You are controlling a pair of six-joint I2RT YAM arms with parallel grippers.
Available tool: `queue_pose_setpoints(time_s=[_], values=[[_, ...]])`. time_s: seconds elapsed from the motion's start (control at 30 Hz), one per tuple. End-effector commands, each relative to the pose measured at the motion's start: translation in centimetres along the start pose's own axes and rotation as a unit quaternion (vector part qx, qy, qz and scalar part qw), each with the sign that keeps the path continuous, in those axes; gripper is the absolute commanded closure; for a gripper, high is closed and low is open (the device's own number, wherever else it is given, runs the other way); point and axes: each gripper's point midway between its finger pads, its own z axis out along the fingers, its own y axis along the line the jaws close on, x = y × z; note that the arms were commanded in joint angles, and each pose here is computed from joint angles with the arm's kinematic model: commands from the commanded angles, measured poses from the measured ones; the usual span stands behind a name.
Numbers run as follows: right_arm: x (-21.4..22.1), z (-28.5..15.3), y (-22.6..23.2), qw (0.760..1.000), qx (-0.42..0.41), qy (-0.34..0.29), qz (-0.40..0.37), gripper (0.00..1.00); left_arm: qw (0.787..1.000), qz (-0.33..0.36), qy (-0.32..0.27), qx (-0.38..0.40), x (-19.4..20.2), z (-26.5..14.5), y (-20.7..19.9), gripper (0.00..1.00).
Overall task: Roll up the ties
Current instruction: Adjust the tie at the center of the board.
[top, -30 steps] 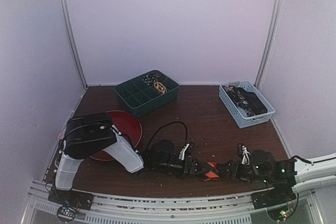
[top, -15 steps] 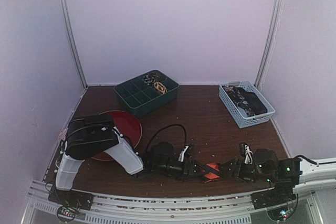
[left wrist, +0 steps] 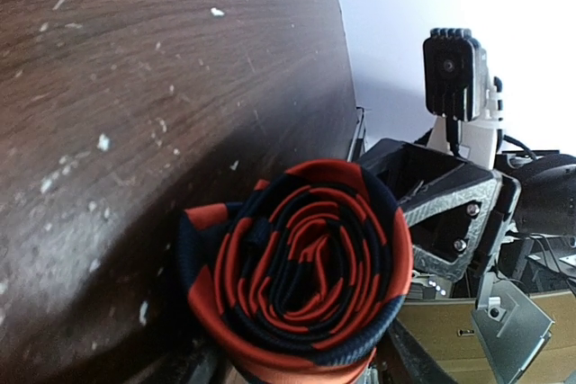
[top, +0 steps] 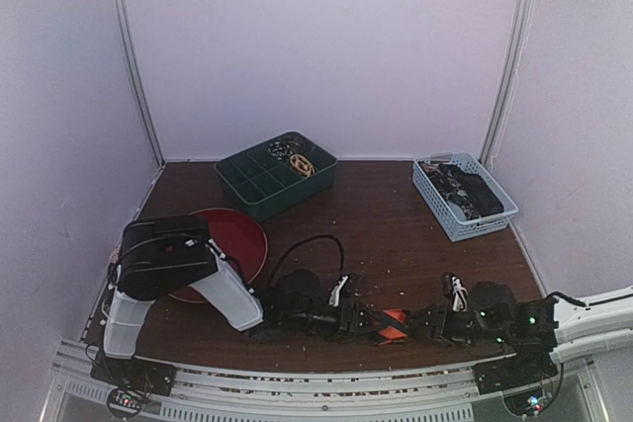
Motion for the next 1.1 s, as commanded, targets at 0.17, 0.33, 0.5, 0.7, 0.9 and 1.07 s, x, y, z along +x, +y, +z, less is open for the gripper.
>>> queue_pose_setpoints(time_s=[0.17, 0.33, 0.5, 0.7, 0.9, 1.07], values=[[1.9, 0.5, 1.1, 0.998, -0.041, 0.040, 0.034, 0.66, 0.999, -0.040, -0.001, 0.006, 2.5, -0.1, -0.7, 0.40], [2.1, 0.3, 1.1, 0.997, -0.045, 0.037, 0.042, 0.66, 0.999, -0.054, 0.002, 0.007, 3.2, 0.2, -0.3, 0.40], [2.4, 0.3, 0.8, 0.997, -0.042, 0.037, 0.044, 0.66, 0.999, -0.046, -0.004, 0.018, 2.5, 1.0, -1.5, 0.42], [2.1, 0.4, 0.2, 0.999, -0.021, 0.026, 0.024, 0.67, 1.000, -0.016, -0.010, -0.005, 1.7, 1.4, -1.6, 0.59], [1.1, 0.4, 0.6, 1.000, -0.016, -0.001, -0.003, 0.65, 1.000, -0.004, -0.013, -0.008, 1.8, 0.5, -0.9, 0.72], [-0.6, 0.1, 1.6, 0.999, -0.006, -0.037, -0.029, 0.60, 0.999, 0.033, -0.013, -0.031, 1.6, 0.0, -1.0, 0.73]])
